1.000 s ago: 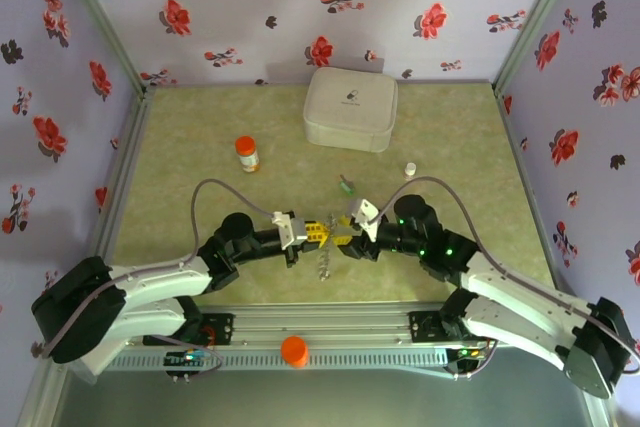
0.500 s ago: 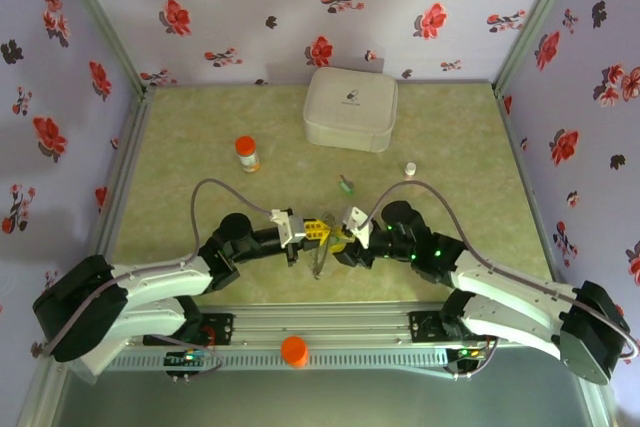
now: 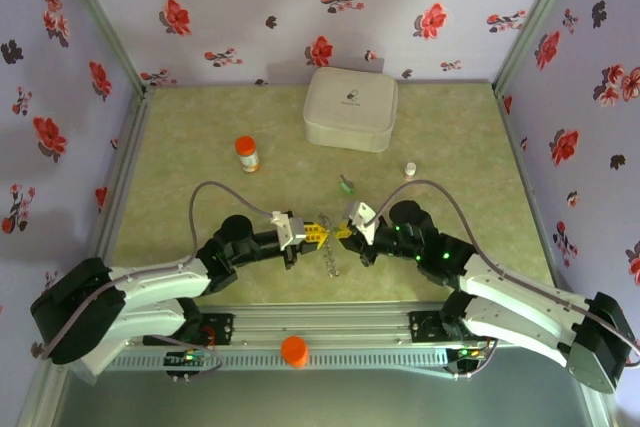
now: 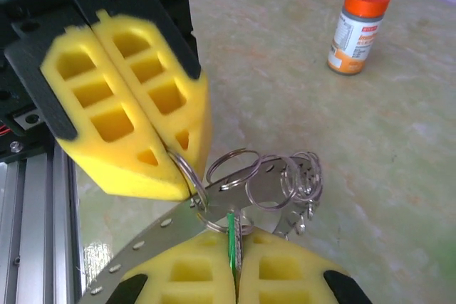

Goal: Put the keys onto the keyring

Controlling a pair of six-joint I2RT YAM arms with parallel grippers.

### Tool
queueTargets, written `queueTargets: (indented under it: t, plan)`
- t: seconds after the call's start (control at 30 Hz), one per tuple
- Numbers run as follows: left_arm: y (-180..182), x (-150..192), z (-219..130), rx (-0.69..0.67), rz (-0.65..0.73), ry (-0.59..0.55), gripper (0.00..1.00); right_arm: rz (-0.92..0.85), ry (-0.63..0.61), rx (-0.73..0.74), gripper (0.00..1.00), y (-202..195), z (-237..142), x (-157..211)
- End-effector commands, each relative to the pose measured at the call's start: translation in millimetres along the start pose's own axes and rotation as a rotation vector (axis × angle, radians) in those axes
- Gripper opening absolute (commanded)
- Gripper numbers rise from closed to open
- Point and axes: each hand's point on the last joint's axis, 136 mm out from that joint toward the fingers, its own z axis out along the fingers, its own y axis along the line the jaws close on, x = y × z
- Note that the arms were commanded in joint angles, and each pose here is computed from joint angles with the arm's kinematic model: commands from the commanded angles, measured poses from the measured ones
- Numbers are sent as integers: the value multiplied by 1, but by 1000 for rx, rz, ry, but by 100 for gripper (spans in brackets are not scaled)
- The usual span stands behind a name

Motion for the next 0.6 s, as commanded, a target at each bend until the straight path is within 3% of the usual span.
queueTargets:
  t: [0.0,0.33,0.57]
  plan:
    - [-2,-11,-1,7,13,-21,0,-51,-21,18,0,-2,-8,-20]
    - [-4,-5,-3,11,17,11,0,-88,10,-3,0,2,-9,-16]
    - [-3,-14,-3,8,31,-28,0,-111,194,-52,0,8,3,27]
